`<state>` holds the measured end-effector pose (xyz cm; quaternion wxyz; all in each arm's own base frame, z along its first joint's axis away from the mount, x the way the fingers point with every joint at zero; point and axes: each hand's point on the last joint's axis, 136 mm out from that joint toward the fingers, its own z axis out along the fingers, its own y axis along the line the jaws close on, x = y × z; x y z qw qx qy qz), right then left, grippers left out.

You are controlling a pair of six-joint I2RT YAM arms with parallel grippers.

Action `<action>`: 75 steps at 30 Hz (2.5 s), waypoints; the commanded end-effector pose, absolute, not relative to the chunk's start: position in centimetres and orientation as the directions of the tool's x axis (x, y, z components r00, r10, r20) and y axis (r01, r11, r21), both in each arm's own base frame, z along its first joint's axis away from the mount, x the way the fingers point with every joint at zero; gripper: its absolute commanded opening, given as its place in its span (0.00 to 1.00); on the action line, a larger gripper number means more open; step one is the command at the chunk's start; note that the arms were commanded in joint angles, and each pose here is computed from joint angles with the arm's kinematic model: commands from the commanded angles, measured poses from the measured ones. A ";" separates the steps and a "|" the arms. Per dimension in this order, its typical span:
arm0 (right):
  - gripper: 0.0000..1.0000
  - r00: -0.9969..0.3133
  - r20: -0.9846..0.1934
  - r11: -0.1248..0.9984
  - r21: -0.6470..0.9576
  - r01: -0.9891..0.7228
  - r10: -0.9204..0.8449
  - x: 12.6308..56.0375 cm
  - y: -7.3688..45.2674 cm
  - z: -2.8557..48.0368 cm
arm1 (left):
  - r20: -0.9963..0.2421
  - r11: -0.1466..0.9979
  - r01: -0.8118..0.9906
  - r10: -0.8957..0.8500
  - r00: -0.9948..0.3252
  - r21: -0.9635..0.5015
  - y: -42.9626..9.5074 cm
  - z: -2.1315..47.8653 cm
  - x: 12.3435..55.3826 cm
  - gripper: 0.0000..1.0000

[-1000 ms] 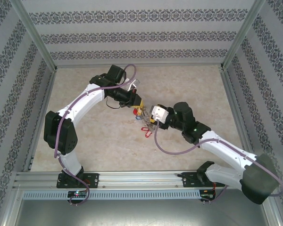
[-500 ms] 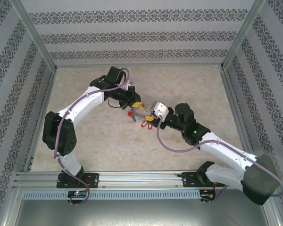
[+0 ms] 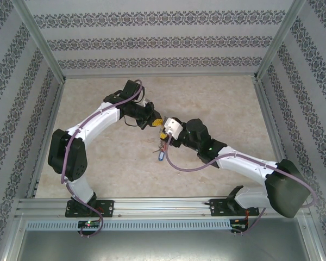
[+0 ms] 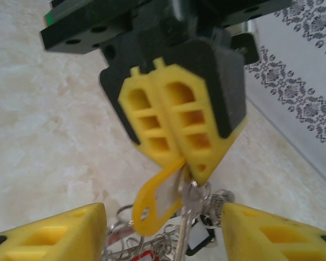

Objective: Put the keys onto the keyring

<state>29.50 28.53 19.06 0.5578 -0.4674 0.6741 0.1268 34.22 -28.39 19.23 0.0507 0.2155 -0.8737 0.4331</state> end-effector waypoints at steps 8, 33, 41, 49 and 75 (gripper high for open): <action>0.36 0.110 -0.848 0.531 -0.420 -0.736 -0.519 30.8 28.9 20.1 | 0.245 0.468 -0.380 -0.325 -0.913 -0.797 -28.8 22.0 34.3 0.00; 0.00 0.079 -0.805 0.455 -0.410 -0.790 -0.588 30.2 26.9 22.8 | 0.143 0.498 -0.307 -0.340 -0.930 -0.811 -27.2 23.0 35.2 0.49; 0.00 -0.029 -0.756 0.414 -0.326 -0.850 -0.654 29.7 25.2 26.0 | -0.018 0.542 -0.238 -0.424 -0.906 -0.806 -22.5 23.8 37.7 0.63; 0.00 0.022 -0.774 0.432 -0.376 -0.820 -0.632 30.2 24.4 32.9 | -0.409 0.842 -0.167 -0.411 -0.815 -0.514 -13.5 21.5 40.5 0.65; 0.00 0.065 -0.850 0.471 -0.351 -0.809 -0.522 31.9 25.2 37.0 | -0.746 0.948 -0.305 -0.269 -0.609 -0.092 -3.0 23.2 40.7 0.68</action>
